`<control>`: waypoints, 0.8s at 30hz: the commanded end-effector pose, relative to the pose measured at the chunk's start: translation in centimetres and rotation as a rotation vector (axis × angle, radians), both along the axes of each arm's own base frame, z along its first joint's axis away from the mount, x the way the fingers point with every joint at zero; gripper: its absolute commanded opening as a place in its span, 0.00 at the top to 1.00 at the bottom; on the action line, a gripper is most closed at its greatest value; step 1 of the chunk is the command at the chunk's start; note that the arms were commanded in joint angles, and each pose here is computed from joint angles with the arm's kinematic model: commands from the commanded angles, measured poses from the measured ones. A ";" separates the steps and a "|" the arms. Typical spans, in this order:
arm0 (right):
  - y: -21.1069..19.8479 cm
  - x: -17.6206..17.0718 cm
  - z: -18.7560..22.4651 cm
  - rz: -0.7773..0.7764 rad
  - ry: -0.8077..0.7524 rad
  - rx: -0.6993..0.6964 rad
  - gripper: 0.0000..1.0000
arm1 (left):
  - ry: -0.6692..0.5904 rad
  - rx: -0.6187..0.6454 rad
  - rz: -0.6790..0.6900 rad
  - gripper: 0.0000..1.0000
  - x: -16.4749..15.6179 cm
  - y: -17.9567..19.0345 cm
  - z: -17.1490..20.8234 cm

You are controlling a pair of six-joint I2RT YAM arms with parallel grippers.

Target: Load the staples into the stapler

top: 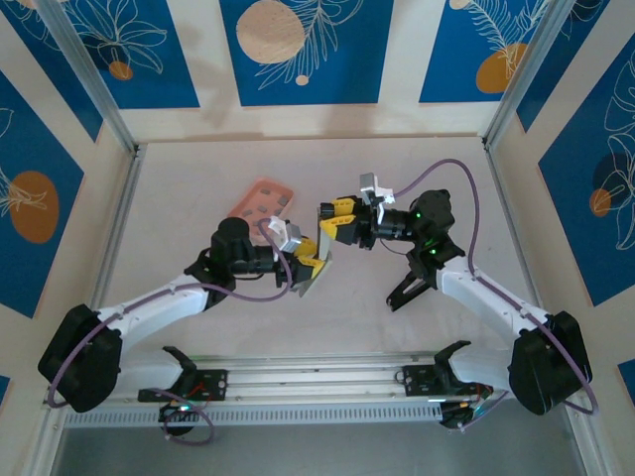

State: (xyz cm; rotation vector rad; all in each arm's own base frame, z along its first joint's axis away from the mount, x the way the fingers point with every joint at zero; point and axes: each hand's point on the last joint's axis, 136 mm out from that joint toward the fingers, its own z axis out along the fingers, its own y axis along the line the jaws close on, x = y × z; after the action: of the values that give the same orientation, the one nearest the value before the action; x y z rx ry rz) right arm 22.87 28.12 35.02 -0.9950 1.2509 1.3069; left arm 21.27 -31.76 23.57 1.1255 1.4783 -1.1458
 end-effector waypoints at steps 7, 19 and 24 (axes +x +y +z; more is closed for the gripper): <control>0.1 -1.2 1.9 0.048 -0.061 0.041 1.00 | -0.025 -0.033 -0.007 0.63 0.2 -0.6 1.1; 0.0 -0.7 1.3 0.027 -0.039 0.034 1.00 | -0.006 -0.002 0.066 0.91 1.0 -0.1 1.1; -0.5 1.6 -0.3 -0.096 0.049 0.008 0.92 | 0.043 0.025 0.191 1.00 2.4 0.9 0.6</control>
State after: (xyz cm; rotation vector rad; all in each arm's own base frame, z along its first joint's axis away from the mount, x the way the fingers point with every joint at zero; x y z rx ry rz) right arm 23.32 27.99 35.08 -0.9769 1.2530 1.2942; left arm 21.62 -31.57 23.55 1.0861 1.5180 -1.1164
